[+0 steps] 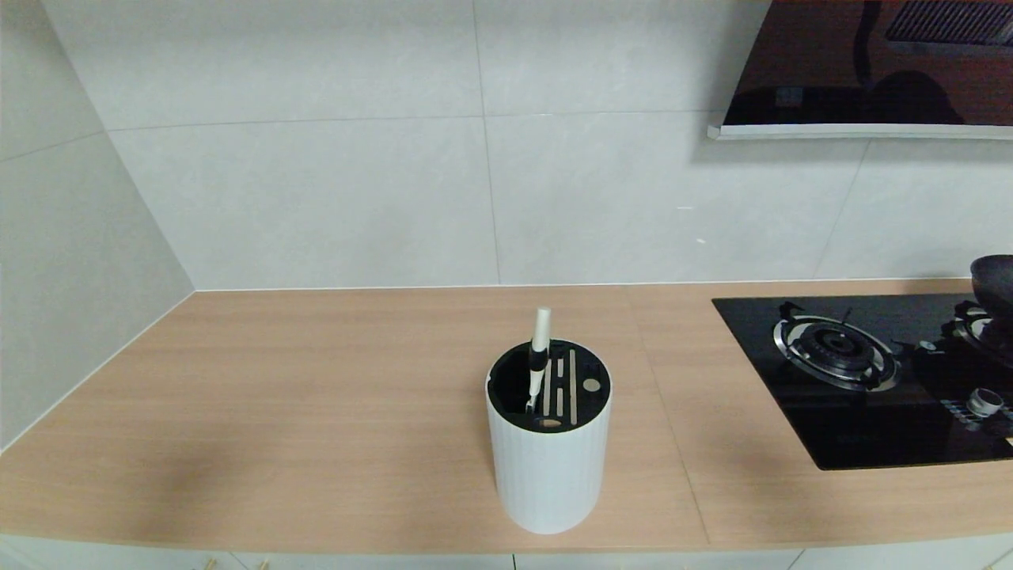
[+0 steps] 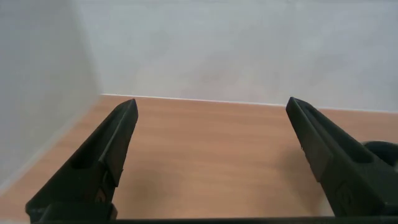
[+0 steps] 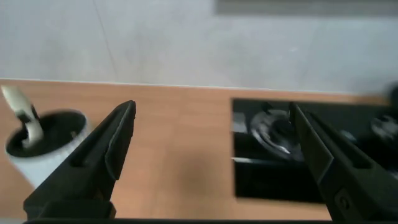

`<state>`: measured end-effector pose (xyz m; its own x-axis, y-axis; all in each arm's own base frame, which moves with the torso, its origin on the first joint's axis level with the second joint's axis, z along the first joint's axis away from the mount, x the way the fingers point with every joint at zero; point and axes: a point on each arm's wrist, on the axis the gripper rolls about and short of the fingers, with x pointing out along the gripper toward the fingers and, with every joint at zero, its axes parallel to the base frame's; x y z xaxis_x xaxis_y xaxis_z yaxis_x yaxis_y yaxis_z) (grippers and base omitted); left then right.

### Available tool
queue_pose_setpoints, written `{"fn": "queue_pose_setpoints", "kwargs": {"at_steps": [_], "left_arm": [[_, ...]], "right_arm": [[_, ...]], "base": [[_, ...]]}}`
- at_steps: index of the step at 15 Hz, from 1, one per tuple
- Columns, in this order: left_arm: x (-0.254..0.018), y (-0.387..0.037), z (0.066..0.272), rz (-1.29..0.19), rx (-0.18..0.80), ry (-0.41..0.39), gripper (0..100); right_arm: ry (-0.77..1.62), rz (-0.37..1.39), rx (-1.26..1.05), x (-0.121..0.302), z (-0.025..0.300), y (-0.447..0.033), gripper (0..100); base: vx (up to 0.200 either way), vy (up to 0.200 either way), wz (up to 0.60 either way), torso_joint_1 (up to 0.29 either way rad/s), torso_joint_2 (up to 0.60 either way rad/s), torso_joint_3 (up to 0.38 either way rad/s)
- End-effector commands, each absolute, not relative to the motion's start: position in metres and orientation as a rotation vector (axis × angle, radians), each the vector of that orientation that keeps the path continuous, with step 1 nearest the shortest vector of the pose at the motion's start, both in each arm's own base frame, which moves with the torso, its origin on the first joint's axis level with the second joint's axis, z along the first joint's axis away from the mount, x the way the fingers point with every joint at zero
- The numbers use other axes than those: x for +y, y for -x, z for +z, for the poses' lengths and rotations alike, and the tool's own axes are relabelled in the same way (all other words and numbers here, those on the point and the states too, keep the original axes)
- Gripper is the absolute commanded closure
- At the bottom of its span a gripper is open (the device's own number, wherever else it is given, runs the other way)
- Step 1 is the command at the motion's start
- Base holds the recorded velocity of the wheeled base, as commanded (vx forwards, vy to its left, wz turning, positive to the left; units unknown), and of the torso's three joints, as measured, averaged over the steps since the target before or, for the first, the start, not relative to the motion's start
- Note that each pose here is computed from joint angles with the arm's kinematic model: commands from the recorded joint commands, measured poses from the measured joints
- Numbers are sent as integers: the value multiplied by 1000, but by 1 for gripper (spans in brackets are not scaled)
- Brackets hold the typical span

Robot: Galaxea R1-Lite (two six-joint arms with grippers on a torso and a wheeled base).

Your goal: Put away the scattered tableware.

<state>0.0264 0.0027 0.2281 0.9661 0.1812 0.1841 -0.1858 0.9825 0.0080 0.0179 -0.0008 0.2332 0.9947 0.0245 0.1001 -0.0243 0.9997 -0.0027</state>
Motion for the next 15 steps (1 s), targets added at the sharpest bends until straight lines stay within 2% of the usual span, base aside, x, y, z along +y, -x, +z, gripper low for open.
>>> {"fn": "queue_pose_setpoints", "kwargs": {"at_steps": [1, 5, 7, 9, 11, 12, 13, 15], "left_arm": [[14, 22, 217, 234, -295, -37, 0], [16, 51, 186, 272, -274, -55, 0], [14, 53, 176, 323, -252, -56, 0], [10, 56, 169, 364, -266, -58, 0], [7, 55, 149, 362, -255, -80, 0], [7, 53, 146, 360, -248, -81, 0], [7, 47, 135, 353, -213, -73, 0], [6, 42, 126, 298, -187, -76, 0]], "right_arm": [[-17, -69, -242, -12, 225, 28, 0], [-5, -90, -215, -16, 199, 56, 0], [-3, -125, -175, -15, 182, 62, 0], [-31, -165, -169, -13, 180, 61, 0], [-45, -198, -189, -7, 174, 66, 0], [-43, -191, -191, -6, 171, 66, 0], [-37, -142, -175, -3, 151, 64, 0], [-54, -120, -107, -3, 134, 54, 0]], "base": [[0, 0, 0, 0, 0, 0], [0, 0, 0, 0, 0, 0], [0, 0, 0, 0, 0, 0], [0, 0, 0, 0, 0, 0], [0, 0, 0, 0, 0, 0], [0, 0, 0, 0, 0, 0], [0, 0, 0, 0, 0, 0], [0, 0, 0, 0, 0, 0]]}}
